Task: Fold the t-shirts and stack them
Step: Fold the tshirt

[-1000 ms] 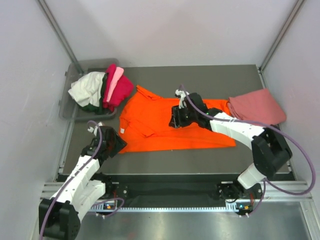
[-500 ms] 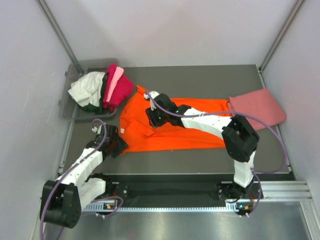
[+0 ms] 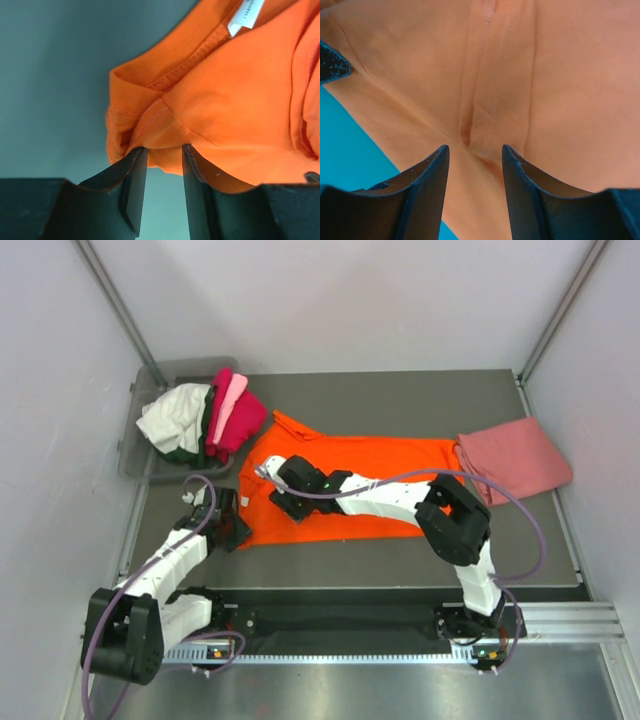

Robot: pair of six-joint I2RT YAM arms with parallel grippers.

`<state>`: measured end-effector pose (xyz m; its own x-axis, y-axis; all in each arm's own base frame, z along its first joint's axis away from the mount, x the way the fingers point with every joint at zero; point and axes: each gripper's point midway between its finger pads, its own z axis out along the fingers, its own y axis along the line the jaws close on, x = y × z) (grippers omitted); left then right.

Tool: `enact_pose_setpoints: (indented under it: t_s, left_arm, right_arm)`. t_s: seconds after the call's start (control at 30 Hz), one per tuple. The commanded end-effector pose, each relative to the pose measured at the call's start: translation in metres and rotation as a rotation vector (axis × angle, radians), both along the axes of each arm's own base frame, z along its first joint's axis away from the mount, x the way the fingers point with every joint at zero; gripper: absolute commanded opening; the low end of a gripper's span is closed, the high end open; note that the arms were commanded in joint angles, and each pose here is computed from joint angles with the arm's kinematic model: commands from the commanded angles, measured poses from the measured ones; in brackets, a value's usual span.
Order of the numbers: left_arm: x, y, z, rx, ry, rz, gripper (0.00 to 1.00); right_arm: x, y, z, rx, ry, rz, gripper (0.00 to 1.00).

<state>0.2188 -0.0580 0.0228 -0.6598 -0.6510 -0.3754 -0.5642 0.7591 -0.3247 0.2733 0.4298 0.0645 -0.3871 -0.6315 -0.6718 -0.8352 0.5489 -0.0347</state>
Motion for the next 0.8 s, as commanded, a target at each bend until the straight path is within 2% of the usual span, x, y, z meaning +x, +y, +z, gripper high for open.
enact_pose_setpoints:
  t_s: [0.0, 0.2, 0.47, 0.53, 0.57, 0.63, 0.67, 0.77]
  left_arm:
    - [-0.003, 0.014, 0.001, 0.065, 0.033, 0.047, 0.4]
    - [-0.006, 0.014, -0.003, 0.064, 0.048, 0.048, 0.4]
    - [-0.008, 0.015, -0.005, 0.064, 0.054, 0.054, 0.4]
    - [-0.009, 0.015, -0.007, 0.067, 0.058, 0.055, 0.4]
    - [-0.009, 0.016, -0.007, 0.067, 0.061, 0.056, 0.4]
    - [-0.009, 0.016, -0.008, 0.069, 0.064, 0.055, 0.4]
    - [-0.01, 0.016, -0.009, 0.073, 0.066, 0.055, 0.4]
    - [-0.012, 0.021, -0.013, 0.093, 0.07, 0.068, 0.4]
  right_arm:
    - [0.014, 0.023, 0.017, 0.019, -0.099, 0.029, 0.47]
    - [0.015, 0.029, -0.004, -0.074, -0.155, 0.034, 0.47]
    - [0.014, 0.028, -0.012, -0.138, -0.22, 0.042, 0.4]
    - [0.016, 0.028, -0.014, -0.158, -0.238, 0.036, 0.28]
    - [0.017, 0.028, -0.014, -0.159, -0.242, 0.034, 0.14]
    - [0.02, 0.028, -0.011, -0.149, -0.247, 0.017, 0.04]
    - [0.019, 0.03, -0.01, -0.131, -0.234, 0.009, 0.0]
    - [0.029, 0.027, -0.003, -0.084, -0.204, -0.021, 0.0]
